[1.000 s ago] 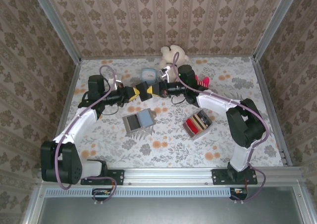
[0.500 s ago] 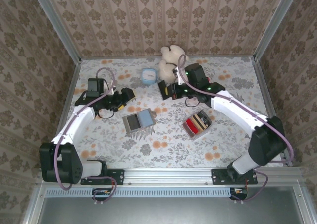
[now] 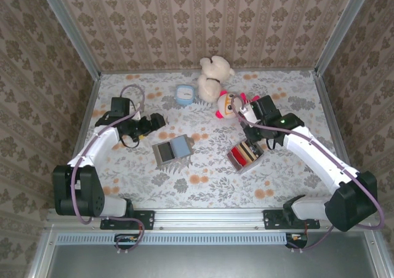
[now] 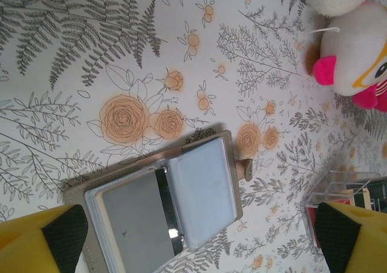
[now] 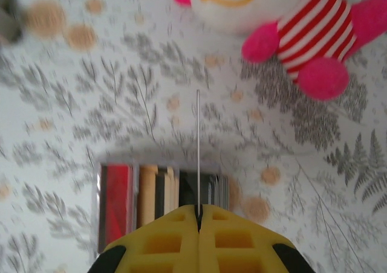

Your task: Take the credit cards out of the card holder

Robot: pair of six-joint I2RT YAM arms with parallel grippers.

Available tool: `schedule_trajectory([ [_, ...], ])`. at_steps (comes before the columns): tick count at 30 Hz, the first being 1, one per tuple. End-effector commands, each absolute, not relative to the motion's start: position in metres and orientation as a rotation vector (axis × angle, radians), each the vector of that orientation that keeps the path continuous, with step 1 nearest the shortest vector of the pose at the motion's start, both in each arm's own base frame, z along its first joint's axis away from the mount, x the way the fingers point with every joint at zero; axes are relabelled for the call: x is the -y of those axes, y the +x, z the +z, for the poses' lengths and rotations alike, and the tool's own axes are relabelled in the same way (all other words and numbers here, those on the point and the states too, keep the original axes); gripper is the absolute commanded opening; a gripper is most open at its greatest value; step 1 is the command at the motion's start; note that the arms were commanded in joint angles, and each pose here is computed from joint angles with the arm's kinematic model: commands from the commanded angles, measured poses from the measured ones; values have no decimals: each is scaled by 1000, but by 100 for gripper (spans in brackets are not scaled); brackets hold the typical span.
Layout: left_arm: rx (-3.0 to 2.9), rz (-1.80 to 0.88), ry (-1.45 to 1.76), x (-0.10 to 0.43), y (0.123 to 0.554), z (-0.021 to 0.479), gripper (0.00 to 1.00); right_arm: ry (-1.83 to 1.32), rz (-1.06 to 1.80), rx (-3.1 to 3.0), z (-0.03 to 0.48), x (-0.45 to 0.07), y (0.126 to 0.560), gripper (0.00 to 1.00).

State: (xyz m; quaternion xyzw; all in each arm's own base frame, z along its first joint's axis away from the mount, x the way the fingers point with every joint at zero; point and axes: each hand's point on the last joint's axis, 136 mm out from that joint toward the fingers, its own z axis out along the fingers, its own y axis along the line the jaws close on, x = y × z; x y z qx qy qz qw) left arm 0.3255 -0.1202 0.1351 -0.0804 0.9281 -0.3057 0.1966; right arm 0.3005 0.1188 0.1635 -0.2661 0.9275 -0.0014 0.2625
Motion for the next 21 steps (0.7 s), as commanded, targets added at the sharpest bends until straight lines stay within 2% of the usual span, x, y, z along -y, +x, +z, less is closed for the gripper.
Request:
schedule_trajectory([
  [1,-2543,-856,-180,117,332,150,100,-899,-137,-2670,139,-93,268,0],
  [7,-2556,-897,-209,117,334,142,100,-954,-164,-2735,126,-86,260,0],
  [21,-2568,-924,-221,119,331,139,100,-899,-86,-2770,108,-98,279,1],
])
